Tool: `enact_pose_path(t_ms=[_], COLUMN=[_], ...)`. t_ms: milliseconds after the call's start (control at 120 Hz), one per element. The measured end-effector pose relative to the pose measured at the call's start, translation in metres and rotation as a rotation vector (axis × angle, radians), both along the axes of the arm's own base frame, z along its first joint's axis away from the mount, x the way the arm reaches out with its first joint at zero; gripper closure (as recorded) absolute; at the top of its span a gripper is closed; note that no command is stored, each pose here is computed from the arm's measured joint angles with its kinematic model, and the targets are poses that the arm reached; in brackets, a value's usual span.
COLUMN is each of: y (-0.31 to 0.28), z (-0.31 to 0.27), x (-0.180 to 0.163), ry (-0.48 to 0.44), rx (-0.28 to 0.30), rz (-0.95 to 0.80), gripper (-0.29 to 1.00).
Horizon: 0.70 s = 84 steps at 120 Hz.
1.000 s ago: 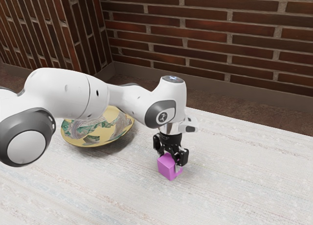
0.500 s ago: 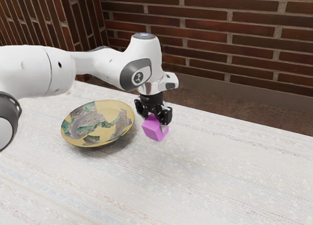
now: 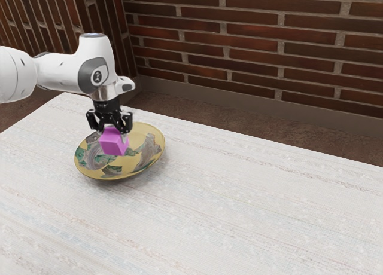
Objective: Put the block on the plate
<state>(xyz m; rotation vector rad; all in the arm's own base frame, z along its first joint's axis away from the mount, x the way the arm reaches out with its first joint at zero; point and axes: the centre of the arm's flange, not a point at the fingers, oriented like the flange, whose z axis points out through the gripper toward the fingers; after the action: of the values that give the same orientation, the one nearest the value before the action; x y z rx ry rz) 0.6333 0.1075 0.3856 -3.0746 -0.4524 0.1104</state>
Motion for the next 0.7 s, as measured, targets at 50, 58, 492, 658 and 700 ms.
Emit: enact_pose_path(t_ms=[50,58,492,658,700], y=[0.012,0.014,0.029,-0.058,-0.087], z=[-0.008,-0.009,-0.036,0.088,0.123], x=[0.005,0.007,0.046,0.018,0.002], ry=[0.001,0.0,-0.018,-0.1,-0.121], rx=[0.001,0.002,0.002,0.001,-0.002], rz=[0.019,0.022,0.037,-0.093,-0.14], gripper=[0.27,0.27,0.07,0.03,0.03])
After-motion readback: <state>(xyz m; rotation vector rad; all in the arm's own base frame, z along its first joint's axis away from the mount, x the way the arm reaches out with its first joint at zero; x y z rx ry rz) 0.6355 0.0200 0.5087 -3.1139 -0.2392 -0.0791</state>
